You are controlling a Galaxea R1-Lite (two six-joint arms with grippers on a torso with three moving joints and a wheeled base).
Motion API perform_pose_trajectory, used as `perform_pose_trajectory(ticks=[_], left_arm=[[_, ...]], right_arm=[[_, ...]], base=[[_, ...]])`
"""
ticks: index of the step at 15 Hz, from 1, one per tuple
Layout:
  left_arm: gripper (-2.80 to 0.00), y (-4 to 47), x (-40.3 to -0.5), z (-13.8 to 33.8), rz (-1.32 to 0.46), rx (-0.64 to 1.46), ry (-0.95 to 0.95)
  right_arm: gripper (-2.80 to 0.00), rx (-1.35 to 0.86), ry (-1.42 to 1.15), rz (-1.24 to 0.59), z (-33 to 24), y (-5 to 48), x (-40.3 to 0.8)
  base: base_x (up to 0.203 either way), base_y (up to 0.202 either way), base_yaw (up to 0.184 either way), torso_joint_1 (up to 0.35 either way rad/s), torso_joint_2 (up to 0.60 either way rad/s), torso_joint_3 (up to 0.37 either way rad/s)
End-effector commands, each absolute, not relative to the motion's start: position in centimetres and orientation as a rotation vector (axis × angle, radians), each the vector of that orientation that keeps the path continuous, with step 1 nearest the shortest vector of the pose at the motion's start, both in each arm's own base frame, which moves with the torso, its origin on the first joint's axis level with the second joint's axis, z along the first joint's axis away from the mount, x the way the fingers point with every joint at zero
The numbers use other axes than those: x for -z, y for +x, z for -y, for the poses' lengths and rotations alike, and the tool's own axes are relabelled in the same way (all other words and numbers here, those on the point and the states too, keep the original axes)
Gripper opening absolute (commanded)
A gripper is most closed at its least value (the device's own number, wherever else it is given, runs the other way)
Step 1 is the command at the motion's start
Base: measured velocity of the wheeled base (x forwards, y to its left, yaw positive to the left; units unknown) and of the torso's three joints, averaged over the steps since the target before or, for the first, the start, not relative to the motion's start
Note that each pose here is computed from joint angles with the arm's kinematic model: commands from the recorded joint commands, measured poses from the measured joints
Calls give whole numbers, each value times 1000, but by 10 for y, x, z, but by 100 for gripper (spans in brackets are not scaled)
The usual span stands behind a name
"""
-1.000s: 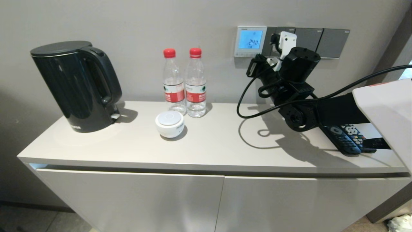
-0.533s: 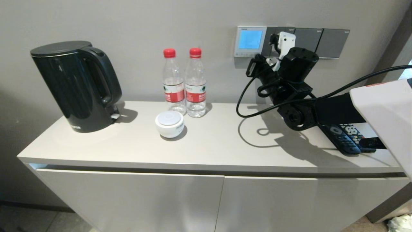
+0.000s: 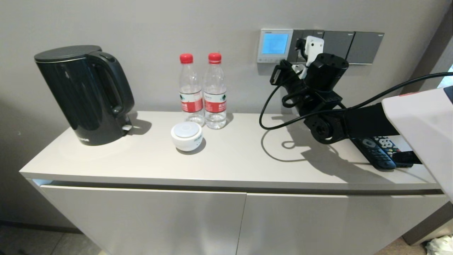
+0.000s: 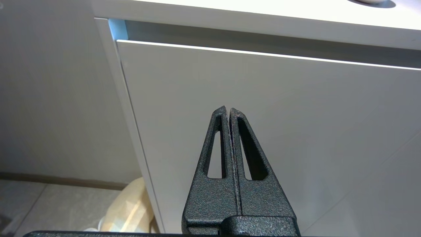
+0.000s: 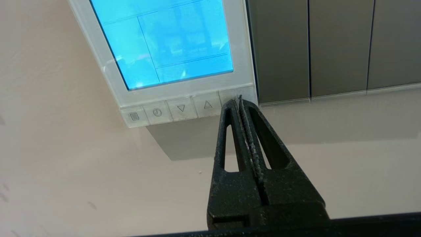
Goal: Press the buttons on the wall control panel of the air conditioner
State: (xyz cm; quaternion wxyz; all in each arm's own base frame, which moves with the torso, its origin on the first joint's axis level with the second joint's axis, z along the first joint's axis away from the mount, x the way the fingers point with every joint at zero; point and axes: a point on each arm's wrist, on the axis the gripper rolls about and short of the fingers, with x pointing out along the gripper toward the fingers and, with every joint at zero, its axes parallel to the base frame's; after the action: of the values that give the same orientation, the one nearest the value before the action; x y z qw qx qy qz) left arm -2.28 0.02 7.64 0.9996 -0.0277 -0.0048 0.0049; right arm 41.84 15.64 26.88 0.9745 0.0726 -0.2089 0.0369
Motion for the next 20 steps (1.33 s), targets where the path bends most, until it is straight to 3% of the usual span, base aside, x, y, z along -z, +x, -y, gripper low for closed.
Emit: perform_pose_trajectory(ticks=[1, 12, 20], left_arm=[[-280, -23, -76, 0, 10, -10, -57], [-280, -23, -76, 0, 9, -10, -56], [-280, -23, -76, 0, 10, -10, -57]], right_arm=[[-280, -71, 154, 439, -154, 410, -278], [-280, 15, 76, 444, -84, 293, -325], [-280, 373, -73, 300, 14, 121, -295]], base=[[0, 0, 0, 0, 0, 0], [0, 0, 0, 0, 0, 0], [0, 0, 0, 0, 0, 0]])
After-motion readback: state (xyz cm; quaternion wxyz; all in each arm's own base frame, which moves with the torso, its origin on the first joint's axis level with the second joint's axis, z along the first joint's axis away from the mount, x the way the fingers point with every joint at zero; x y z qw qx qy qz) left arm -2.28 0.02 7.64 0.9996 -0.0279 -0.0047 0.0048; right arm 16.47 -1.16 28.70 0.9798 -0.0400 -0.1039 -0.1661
